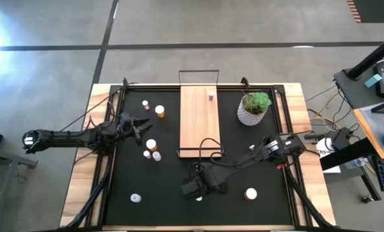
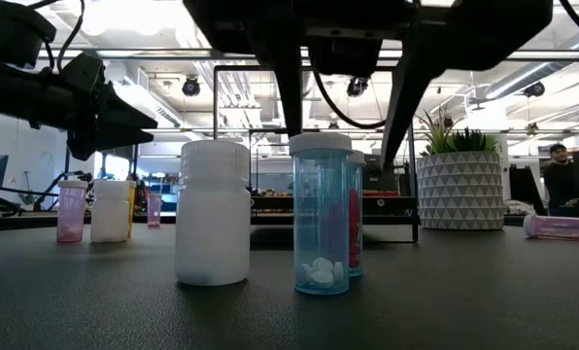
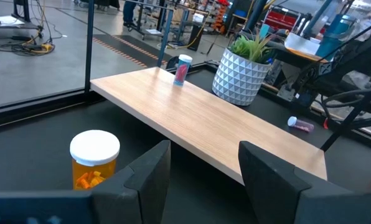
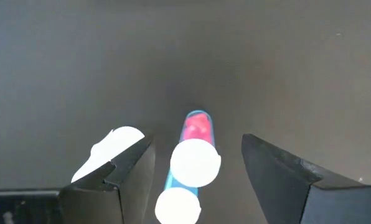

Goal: Pick and place medicine bottles onto shelf by color
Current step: Put the top blue pill bottle on the shelf aligned with the blue pill bottle

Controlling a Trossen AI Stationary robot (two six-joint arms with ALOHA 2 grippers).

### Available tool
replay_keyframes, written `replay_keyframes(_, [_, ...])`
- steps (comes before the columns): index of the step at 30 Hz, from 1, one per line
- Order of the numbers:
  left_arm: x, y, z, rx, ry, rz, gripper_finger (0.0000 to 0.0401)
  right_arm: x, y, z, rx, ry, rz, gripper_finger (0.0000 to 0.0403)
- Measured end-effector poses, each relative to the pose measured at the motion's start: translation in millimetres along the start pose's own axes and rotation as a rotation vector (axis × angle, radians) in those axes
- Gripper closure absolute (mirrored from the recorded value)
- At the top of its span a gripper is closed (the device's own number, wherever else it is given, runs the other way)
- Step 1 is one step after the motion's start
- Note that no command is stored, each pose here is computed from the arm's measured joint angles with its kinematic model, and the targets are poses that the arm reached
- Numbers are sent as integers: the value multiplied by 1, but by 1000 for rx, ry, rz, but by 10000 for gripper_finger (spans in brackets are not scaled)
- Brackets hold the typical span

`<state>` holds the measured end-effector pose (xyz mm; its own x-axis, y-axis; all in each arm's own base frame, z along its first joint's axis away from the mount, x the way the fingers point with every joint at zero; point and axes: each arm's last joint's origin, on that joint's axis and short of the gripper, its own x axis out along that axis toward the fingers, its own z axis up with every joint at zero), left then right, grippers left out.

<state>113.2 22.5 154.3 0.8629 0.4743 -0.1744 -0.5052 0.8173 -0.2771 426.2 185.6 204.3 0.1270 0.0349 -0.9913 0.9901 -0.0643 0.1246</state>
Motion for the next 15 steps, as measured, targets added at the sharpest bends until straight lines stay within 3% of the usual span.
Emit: replay_keyframes(15, [0,0,0,0,0,0,228,9,3,-2,-40,4,7,186])
